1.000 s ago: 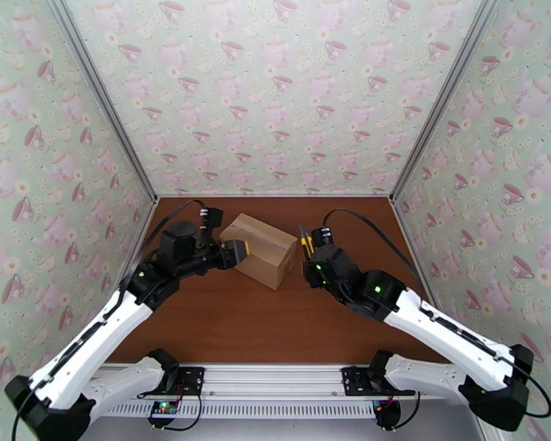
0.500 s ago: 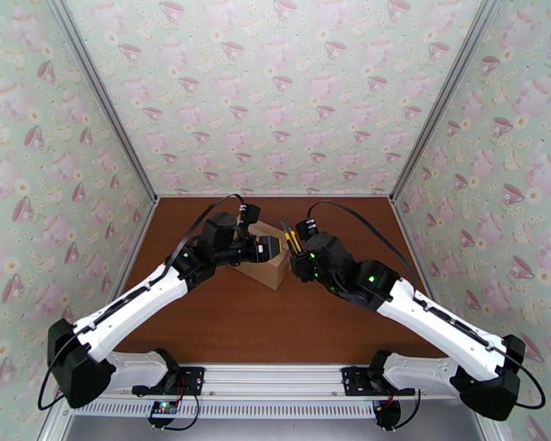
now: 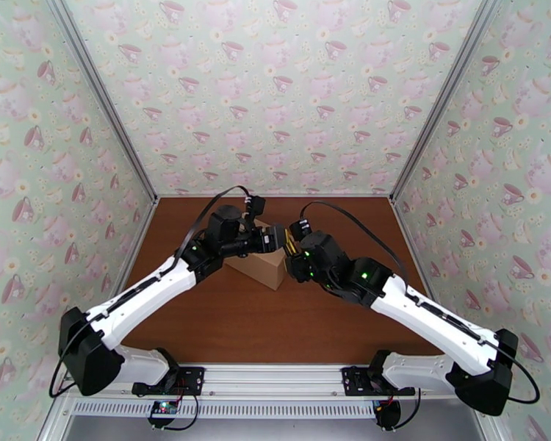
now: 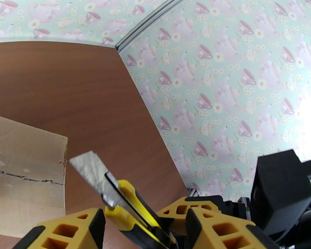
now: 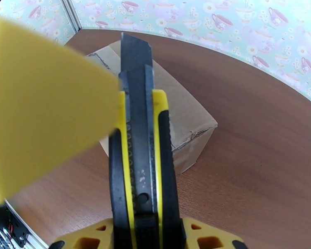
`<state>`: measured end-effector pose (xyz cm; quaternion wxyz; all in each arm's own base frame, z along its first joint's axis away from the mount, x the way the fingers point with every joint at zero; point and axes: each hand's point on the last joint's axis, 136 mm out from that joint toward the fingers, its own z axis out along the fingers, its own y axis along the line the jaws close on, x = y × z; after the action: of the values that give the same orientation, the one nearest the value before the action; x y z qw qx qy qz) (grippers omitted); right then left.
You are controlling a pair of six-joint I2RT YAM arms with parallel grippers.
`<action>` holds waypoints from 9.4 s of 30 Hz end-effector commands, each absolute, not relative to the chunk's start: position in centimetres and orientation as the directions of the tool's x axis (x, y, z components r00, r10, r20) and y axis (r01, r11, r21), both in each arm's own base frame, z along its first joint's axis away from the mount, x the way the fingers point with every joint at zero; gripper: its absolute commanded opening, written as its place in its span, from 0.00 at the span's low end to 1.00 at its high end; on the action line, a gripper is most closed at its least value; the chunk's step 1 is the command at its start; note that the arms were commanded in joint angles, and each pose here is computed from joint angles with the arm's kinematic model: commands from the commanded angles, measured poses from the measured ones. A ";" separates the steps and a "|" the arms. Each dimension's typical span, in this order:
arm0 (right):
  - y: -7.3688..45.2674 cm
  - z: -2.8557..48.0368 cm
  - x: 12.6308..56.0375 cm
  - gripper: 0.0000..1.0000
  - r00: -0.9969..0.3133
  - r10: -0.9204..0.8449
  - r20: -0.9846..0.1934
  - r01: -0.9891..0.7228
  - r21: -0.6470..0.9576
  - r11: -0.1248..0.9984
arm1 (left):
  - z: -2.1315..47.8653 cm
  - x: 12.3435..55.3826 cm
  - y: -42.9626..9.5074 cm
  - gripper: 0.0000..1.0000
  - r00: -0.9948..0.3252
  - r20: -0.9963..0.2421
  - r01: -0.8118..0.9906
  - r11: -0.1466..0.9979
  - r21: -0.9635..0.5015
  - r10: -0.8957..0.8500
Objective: Unpack the express box
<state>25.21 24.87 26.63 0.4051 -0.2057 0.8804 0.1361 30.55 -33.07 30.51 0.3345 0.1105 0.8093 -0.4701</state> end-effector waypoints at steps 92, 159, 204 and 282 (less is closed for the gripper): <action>27.0 28.7 28.7 0.81 -0.562 -0.076 -0.824 -0.431 0.212 0.877 | 31.8 34.2 -31.0 0.00 -0.756 -0.417 0.231 0.390 -0.891 -0.505; 25.3 25.8 30.1 0.00 -0.619 -0.164 -0.768 -0.340 0.073 0.938 | 31.4 35.4 -30.0 0.51 -0.768 -0.386 0.182 0.403 -0.897 -0.511; 19.2 14.3 43.6 0.00 -0.652 0.186 -0.735 -0.035 0.274 0.961 | 15.4 46.5 -8.6 0.42 -0.681 -0.402 -0.178 0.671 -0.720 -0.612; 15.2 18.1 17.2 0.00 -0.717 -0.161 -0.678 -0.250 0.035 0.968 | 17.6 26.5 -15.7 0.42 -0.780 -0.477 -0.049 0.798 -0.600 -0.406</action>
<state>17.22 16.20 18.44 0.3532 -0.1287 0.9226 0.0863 26.64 -15.37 18.49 0.3146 -0.1159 0.8952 -0.2938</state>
